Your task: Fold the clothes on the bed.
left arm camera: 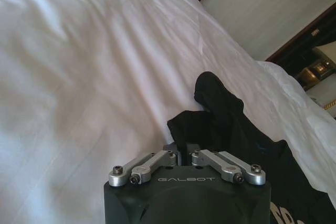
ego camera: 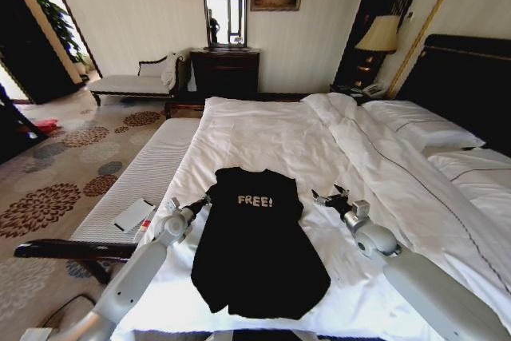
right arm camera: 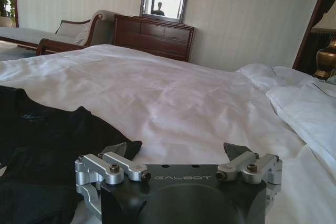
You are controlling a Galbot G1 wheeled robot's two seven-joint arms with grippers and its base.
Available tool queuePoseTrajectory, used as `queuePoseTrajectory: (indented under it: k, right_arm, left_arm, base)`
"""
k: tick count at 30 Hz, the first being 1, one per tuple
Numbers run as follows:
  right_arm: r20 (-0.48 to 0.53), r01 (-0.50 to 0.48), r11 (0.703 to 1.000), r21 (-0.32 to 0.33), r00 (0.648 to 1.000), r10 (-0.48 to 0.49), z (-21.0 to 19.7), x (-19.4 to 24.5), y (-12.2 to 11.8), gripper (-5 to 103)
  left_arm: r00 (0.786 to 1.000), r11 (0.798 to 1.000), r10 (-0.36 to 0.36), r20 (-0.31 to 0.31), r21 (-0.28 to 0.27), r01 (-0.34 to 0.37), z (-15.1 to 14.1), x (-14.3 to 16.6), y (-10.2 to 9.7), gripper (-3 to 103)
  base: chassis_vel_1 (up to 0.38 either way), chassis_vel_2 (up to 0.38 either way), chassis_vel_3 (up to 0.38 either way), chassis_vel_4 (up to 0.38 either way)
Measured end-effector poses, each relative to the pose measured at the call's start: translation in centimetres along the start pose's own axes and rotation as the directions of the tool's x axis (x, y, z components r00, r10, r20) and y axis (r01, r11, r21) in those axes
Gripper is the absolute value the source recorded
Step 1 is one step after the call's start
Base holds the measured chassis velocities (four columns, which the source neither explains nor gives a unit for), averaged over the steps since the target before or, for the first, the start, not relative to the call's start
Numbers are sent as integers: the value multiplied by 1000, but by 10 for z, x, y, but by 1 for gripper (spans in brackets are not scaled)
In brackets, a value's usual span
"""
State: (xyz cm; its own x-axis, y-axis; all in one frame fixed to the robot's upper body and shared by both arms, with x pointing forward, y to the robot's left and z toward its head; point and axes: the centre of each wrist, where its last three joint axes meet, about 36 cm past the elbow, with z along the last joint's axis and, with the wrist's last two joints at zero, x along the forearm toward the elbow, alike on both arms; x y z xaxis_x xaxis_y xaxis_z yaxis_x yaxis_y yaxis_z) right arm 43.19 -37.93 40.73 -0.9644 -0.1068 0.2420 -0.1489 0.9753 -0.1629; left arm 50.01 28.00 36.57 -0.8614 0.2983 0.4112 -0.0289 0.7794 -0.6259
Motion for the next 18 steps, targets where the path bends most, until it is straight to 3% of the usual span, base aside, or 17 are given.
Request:
queuePoseTrajectory:
  k: [3, 18]
  right_arm:
    - [1, 1, 1000, 2, 1000, -1, 0, 0, 0, 100]
    - [6, 1, 1000, 0, 1000, -1, -3, 1, 5, 100]
  left_arm:
    - [1000, 1000, -11, 17, 0, 11, -6, 5, 3, 1]
    - [996, 1000, -23, 84, -12, 24, -17, 33, 6, 0]
  base:
    - [0, 0, 0, 0]
    - [0, 0, 0, 0]
